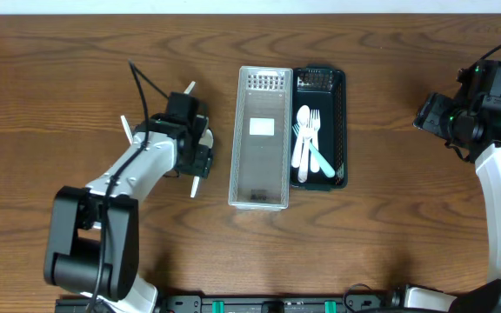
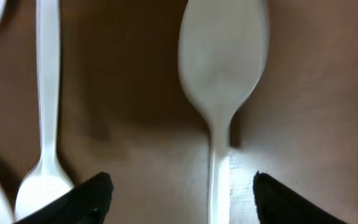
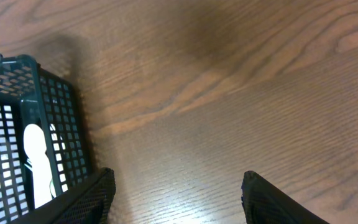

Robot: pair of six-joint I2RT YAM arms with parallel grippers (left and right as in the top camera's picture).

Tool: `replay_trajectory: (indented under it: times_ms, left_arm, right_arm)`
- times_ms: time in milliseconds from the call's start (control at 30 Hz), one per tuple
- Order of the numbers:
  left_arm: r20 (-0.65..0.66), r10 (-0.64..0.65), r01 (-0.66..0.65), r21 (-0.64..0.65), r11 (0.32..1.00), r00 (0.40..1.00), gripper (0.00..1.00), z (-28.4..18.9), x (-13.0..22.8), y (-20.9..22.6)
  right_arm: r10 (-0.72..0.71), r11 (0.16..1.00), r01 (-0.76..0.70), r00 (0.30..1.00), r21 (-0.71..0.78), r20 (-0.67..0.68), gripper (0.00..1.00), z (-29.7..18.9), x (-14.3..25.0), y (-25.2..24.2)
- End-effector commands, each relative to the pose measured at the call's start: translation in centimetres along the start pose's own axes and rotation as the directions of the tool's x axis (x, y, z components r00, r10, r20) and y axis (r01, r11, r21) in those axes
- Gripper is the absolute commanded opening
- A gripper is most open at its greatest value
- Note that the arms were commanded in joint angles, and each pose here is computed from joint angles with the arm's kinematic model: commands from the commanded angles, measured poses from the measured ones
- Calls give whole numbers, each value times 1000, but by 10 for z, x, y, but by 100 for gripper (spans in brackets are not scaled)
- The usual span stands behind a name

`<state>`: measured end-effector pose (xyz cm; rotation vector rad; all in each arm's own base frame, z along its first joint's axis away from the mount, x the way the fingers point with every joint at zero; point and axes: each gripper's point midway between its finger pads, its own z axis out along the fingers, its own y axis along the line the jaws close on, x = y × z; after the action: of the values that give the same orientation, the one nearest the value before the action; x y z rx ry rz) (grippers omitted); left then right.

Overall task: Pack container
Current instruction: 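Move the right arm aside and grasp a white spoon with the left gripper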

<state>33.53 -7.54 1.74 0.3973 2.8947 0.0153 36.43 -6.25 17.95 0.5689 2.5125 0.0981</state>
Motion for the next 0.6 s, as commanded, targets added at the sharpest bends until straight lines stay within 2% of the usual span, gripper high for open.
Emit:
replay_trajectory:
  times_ms: [0,133,433,533,567]
  left_arm:
    - [18,35,-35,-10,999,999,71,5,-10,-8]
    - [-12,47,-47,-7,999,999,66,18,-5,-12]
    - [-64,26,-26,-5,1000,998,47,33,5,-12]
    - [-73,8,-8,1,1000,997,26,32,7,-13]
    - [-79,5,-5,1,1000,997,13,32,9,-13]
  right_arm:
    - [-7,1000,7,1000,2,-10,68,-1,1,-2]
    - [-6,1000,6,1000,6,-25,68,-1,5,-3]
    - [-4,1000,4,999,12,-54,68,-2,12,-4]
    - [-4,1000,4,998,13,-56,68,-2,13,-5]
    - [-3,1000,4,998,14,-59,68,-2,13,-5]
